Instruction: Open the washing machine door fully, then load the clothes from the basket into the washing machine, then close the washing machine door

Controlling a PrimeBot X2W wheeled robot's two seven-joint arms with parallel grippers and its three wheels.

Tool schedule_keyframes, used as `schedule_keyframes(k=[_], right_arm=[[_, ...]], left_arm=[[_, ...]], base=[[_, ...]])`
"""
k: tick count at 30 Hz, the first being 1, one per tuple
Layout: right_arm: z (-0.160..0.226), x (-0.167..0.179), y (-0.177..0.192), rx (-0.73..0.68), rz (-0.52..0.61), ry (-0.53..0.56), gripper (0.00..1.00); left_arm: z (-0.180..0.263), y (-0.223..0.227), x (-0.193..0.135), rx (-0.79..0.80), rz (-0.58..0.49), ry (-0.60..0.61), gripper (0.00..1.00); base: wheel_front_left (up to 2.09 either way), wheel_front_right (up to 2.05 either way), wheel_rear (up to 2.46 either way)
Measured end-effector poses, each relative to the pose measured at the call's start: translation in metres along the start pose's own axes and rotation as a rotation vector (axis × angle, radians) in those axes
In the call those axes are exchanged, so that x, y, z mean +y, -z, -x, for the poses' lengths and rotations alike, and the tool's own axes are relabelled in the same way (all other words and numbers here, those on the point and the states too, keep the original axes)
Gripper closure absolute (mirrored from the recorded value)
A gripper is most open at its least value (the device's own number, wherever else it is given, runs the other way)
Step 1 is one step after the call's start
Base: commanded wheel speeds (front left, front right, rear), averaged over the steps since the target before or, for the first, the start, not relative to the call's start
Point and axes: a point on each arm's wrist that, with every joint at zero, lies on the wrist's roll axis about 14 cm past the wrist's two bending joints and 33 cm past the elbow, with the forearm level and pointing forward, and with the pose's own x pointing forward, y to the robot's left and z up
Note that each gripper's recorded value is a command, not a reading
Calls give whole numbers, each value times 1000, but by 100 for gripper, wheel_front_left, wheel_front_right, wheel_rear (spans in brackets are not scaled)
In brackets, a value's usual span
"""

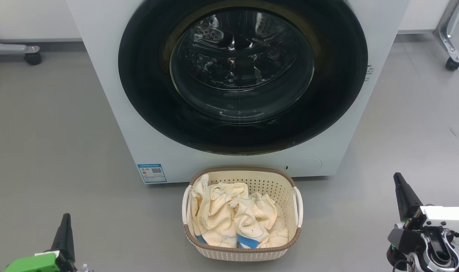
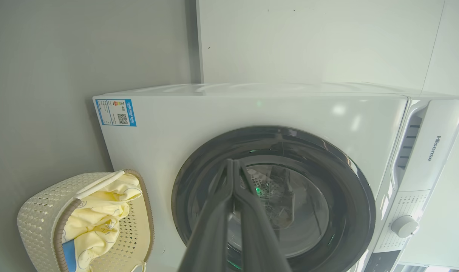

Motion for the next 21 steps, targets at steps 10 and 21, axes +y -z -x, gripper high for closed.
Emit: schedule_keyframes(k=[10, 21], right_arm=[[0, 0, 0, 0, 0, 0, 100], [0, 0, 0, 0, 0, 0, 100]], left_arm=[[0, 0, 0, 0, 0, 0, 100], [0, 0, 0, 0, 0, 0, 100]], base=[[0, 0, 0], [0, 0, 0]])
